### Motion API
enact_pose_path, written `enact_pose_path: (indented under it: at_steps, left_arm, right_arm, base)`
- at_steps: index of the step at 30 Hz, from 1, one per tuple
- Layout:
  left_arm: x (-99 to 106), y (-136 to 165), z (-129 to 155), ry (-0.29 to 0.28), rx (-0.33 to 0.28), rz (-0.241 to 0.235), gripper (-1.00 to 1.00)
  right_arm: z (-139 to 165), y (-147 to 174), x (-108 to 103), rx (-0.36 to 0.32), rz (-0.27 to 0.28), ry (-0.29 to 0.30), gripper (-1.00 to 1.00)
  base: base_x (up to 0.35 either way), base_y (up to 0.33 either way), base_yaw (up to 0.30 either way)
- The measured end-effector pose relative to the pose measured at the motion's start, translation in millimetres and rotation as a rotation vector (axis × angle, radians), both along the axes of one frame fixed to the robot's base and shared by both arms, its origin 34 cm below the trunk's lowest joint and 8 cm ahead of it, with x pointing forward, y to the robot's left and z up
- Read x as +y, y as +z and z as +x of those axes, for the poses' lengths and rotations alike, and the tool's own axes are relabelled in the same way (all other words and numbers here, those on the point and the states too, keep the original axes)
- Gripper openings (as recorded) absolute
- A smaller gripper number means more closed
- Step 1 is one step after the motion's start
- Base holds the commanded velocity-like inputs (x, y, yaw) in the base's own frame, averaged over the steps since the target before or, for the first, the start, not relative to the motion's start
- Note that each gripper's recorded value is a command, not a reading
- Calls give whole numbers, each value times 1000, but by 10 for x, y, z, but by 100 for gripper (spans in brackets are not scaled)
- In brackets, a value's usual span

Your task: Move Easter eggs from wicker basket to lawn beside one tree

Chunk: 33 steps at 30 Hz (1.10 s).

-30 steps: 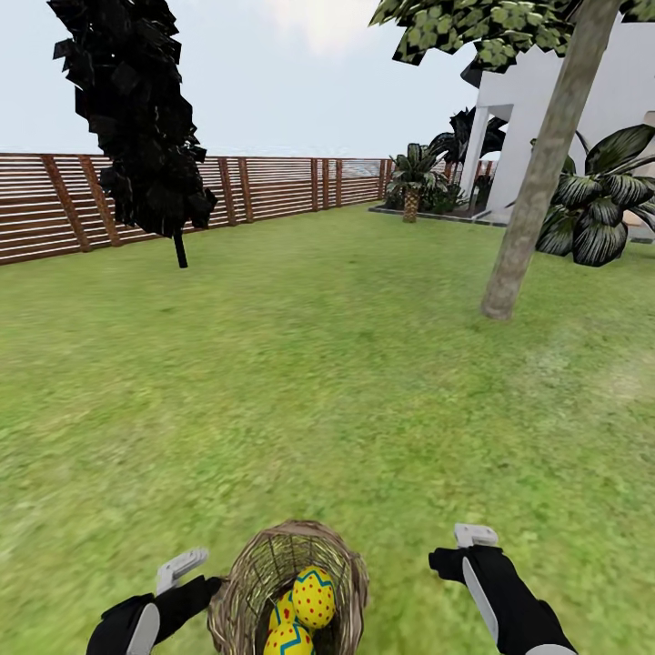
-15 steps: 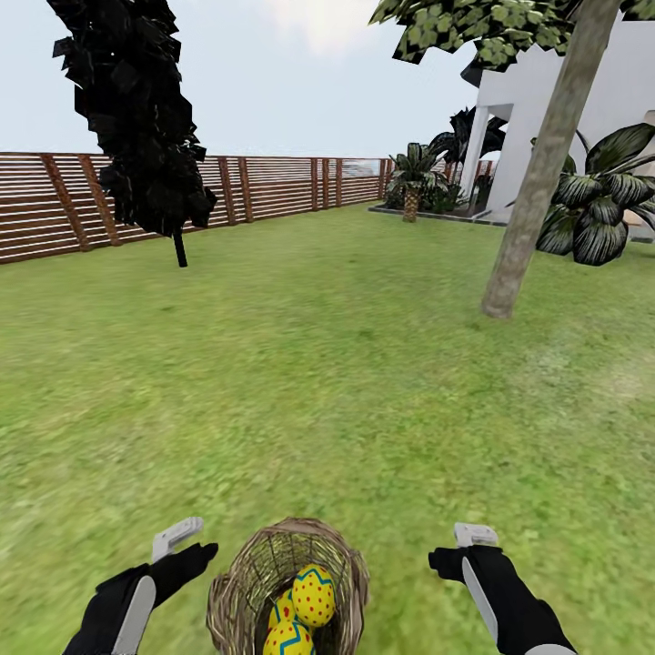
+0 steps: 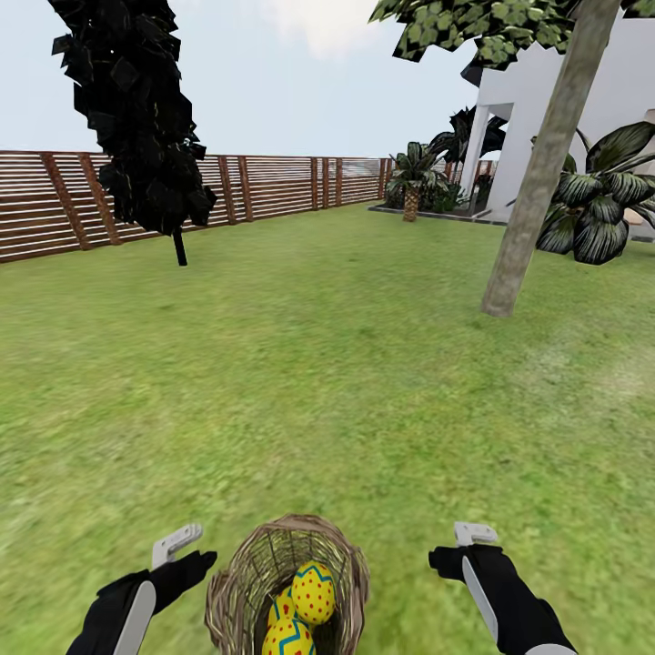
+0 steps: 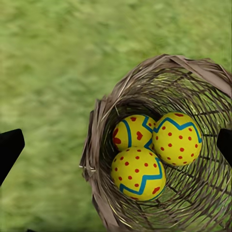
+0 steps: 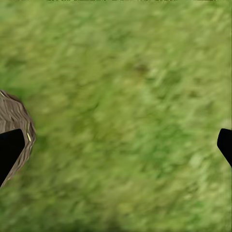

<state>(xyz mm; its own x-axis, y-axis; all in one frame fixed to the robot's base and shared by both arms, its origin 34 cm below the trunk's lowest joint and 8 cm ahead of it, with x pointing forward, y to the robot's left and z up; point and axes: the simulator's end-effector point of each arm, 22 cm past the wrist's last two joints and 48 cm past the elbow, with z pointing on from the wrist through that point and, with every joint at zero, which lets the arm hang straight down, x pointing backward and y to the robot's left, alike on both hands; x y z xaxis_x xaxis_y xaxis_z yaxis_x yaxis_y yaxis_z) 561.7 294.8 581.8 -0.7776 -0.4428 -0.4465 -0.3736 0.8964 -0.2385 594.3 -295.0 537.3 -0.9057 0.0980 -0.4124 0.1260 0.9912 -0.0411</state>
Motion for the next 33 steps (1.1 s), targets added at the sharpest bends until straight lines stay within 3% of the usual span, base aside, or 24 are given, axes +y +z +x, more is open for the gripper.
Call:
enact_pose_path:
  at_steps: [9,12,16,22,27,33]
  left_arm:
    - [-4,-23,1,1,0,1,100]
    - [-11,-72,7,1,-2,1,100]
    - [-1,-29,52,3,-13,4,100]
    - [-28,-41,154,0,-25,1,100]
    - [-63,-213,82,-3,1,-7,100]
    - [-95,-345,-11,-7,33,-14,100]
  right_arm:
    - [68,42,18,-21,21,7,100]
    - [116,27,192,-39,100,40,100]
    - [175,152,593,-75,306,111,100]
    - [297,344,631,-152,465,98,100]
    - [305,361,687,-174,531,113,100]
    - [309,362,644,-182,542,106,100]
  base:
    - [0,0,0]
    - [0,0,0]
    - [0,0,0]
    - [0,0,0]
    - [0,0,0]
    - [0,0,0]
